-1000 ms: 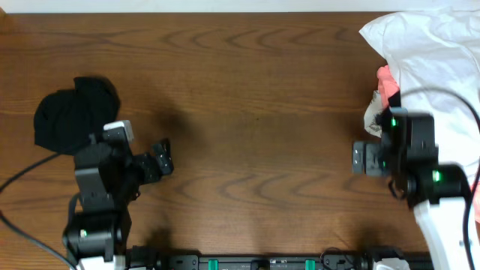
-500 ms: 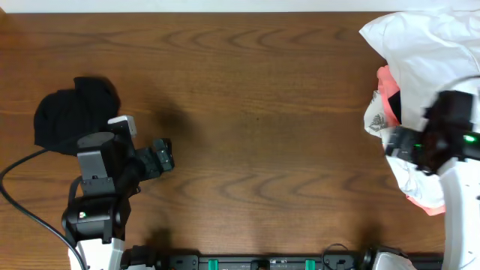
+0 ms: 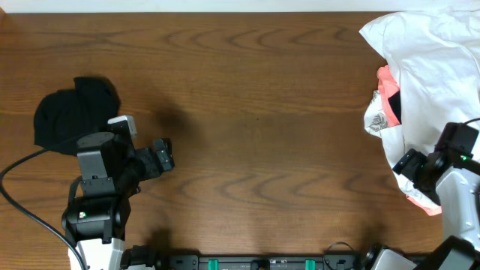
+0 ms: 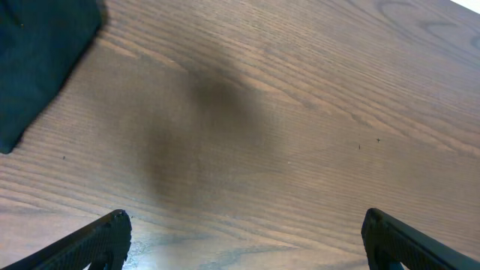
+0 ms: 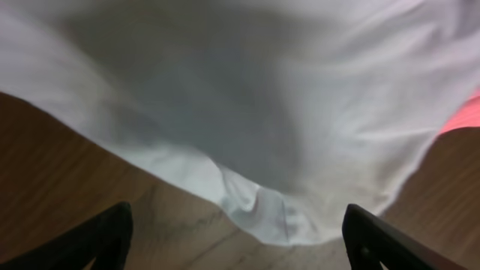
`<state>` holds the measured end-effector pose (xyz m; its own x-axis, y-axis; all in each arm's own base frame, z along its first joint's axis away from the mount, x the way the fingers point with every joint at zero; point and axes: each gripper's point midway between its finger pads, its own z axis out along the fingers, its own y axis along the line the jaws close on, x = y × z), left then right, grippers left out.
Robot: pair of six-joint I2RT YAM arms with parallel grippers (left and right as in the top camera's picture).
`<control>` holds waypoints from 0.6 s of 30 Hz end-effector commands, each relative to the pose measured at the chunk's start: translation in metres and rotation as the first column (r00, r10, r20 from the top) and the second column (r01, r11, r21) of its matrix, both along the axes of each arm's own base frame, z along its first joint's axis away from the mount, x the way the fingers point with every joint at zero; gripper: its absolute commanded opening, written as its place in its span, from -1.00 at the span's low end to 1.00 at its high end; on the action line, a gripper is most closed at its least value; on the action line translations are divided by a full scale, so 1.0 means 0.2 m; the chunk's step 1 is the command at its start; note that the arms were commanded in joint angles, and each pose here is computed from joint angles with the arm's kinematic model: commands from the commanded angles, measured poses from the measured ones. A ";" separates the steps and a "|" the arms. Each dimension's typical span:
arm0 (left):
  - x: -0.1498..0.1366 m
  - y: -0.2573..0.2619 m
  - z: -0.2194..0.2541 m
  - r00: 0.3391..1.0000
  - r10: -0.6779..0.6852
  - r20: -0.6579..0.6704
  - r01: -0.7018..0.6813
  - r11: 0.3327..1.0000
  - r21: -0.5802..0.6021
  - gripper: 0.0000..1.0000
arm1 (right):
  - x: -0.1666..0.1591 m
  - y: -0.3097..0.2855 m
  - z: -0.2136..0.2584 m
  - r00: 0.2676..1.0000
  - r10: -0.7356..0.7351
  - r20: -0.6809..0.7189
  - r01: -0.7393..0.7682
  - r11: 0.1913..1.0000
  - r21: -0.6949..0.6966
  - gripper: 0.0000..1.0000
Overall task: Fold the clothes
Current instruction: 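Reach the right gripper into the clothes pile and grasp the white T-shirt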
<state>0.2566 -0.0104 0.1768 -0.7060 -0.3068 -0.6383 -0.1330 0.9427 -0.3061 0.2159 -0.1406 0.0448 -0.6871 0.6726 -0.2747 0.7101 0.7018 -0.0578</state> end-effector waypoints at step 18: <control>0.01 -0.01 0.06 1.000 -0.010 0.026 0.009 1.000 0.006 0.96 | -0.02 -0.07 -0.17 0.996 -0.051 -0.069 0.048 0.998 -0.043 0.37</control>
